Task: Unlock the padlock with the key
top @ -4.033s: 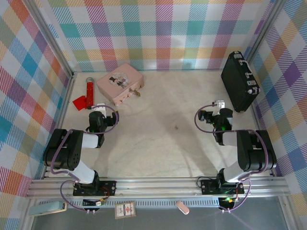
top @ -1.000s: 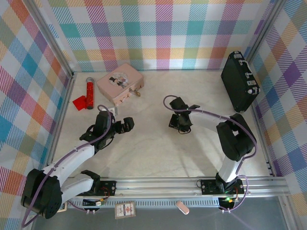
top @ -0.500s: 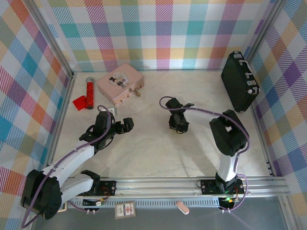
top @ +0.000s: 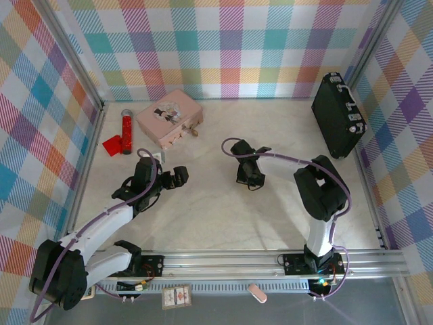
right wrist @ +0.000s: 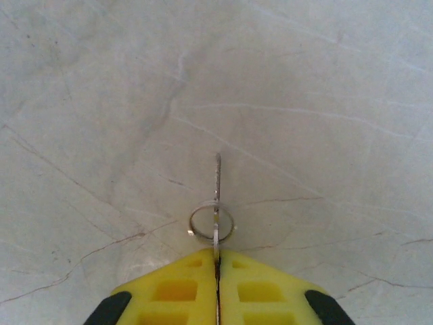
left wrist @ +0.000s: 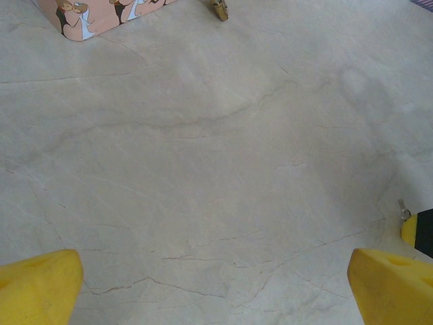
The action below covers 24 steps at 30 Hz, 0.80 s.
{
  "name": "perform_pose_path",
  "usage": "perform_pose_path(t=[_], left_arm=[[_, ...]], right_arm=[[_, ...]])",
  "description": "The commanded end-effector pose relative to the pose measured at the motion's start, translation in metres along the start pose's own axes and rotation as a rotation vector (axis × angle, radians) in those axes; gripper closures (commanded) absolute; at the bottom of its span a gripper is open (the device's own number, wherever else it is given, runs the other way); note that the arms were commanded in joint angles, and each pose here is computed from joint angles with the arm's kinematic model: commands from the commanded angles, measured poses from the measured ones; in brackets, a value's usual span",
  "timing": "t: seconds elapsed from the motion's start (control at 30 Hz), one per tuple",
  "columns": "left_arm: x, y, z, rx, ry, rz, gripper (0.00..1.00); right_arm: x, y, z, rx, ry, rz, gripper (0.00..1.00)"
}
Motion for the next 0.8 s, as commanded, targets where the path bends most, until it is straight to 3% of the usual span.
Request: perform_pose_path(t=[0.0, 0.17, 0.37, 0.53, 0.77], left_arm=[[-0.004, 0.002, 0.003, -0.012, -0.017, -0.002, 0.00], [-0.004, 0.003, 0.003, -0.013, -0.017, -0.002, 0.00], [-0.005, 0.015, 0.008, -0.070, 0.003, -0.032, 0.00], [-0.008, 0.033, 0.014, -0.142, 0.020, -0.086, 0.00], [-0.018, 0.057, 0.018, -0.215, 0.031, -0.203, 0.00]], right_arm=[[0.007, 0.013, 0.004, -0.041, 0.032, 0.029, 0.94], [0.020, 0.026, 0.008, -0.113, 0.079, 0.108, 1.00], [0.078, 0.078, 0.011, -0.381, 0.346, 0.401, 1.00], [0.121, 0.125, -0.008, -0.600, 0.596, 0.662, 1.00], [0.150, 0.144, -0.029, -0.743, 0.738, 0.838, 1.00]])
Point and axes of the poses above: each hand's point on the last joint's axis, 136 mm out from that joint toward the fingers, its own y axis back along the fingers, its own x axis along the line the jaws close on, z = x × y, the point moved 2 cm from there along y, back along the fingers, and after that the axes turned 13 degrees about y, right-handed, at the moved point
